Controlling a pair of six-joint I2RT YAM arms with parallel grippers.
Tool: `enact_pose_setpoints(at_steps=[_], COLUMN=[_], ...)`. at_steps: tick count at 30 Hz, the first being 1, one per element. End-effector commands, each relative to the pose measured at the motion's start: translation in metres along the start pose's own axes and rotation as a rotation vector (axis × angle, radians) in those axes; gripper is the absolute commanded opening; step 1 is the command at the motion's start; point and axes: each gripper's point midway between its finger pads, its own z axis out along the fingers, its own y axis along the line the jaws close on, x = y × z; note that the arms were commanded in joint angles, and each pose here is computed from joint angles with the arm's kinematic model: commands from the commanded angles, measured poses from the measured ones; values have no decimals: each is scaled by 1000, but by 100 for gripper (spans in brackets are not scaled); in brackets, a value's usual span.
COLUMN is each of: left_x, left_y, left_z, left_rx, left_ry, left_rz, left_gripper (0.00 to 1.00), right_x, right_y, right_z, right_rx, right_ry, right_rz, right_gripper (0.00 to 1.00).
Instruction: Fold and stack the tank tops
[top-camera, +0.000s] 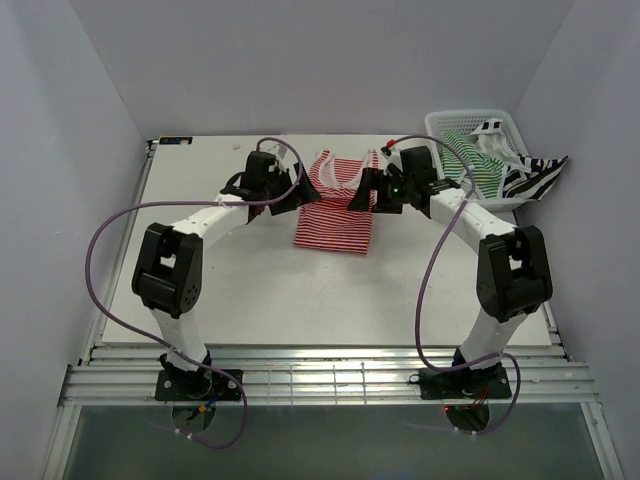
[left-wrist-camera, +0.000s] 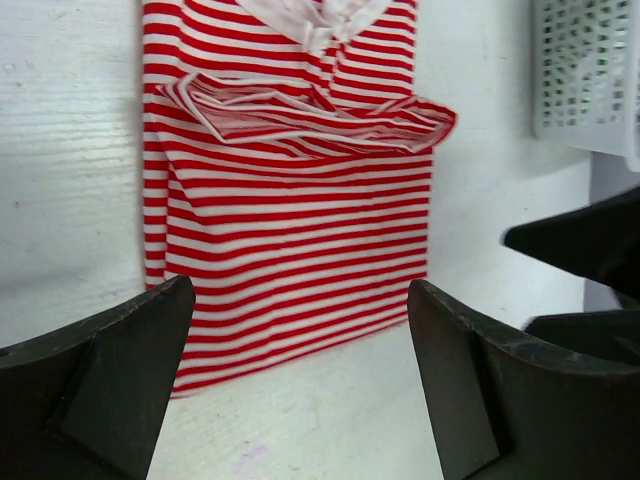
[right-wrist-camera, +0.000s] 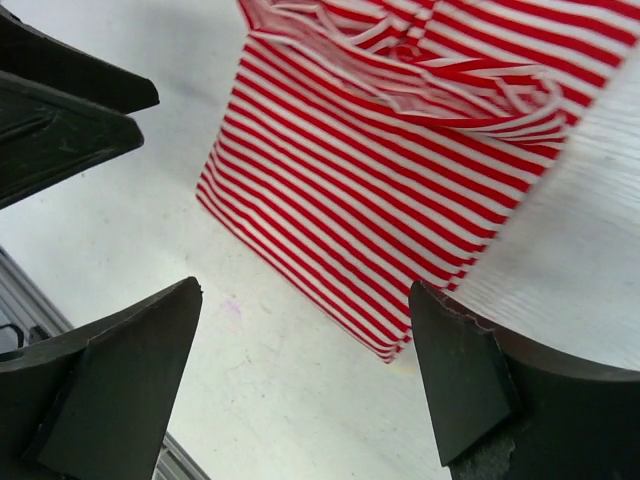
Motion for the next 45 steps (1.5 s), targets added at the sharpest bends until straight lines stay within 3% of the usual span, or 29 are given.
enact_pose_setpoints(at_steps=[1,9,17,22,26,30,33,34,38,40,41,45], left_x=[10,24,23,29,38,43,48,49,65,71,78,90], left_y=[-26,-4,9,17,27,35,40,41,53,57,61,63], left_z=[-33,-65,-70,-63,-50,-33,-21,-19,-10,-8,-8,-6], left_rx=[85,-21,-99,-115,-130,-137,-138,-140,-154,-160,-168,-140], left_ry=[1,-40,-38,-3,32,64,92,98,143,157,169,184], left_rz=[0,-9,9,13,15,23,29,31,18,9,2,-17], left_gripper=[98,98,98,98,98,98,98,98,98,91,81,59], right_x=[8,-13,-78,-117,-138,-118,-67,-22,31,48,67,80], right_y=[20,22,-7,-14,9,7,-3,-20,-11,-8,-8,-8], right_z=[12,77,142,126,67,17,-9,-6,-28,-29,-29,-20], right_rx=[-61,-62,38,36,61,117,142,167,100,68,50,26], right_ry=[13,60,-9,-73,-156,-172,-151,-76,-70,-60,-33,-12], right_rz=[-36,-55,-46,-28,-121,-113,-61,-13,70,121,142,167], right_gripper=[90,90,90,90,90,90,90,90,90,90,90,90])
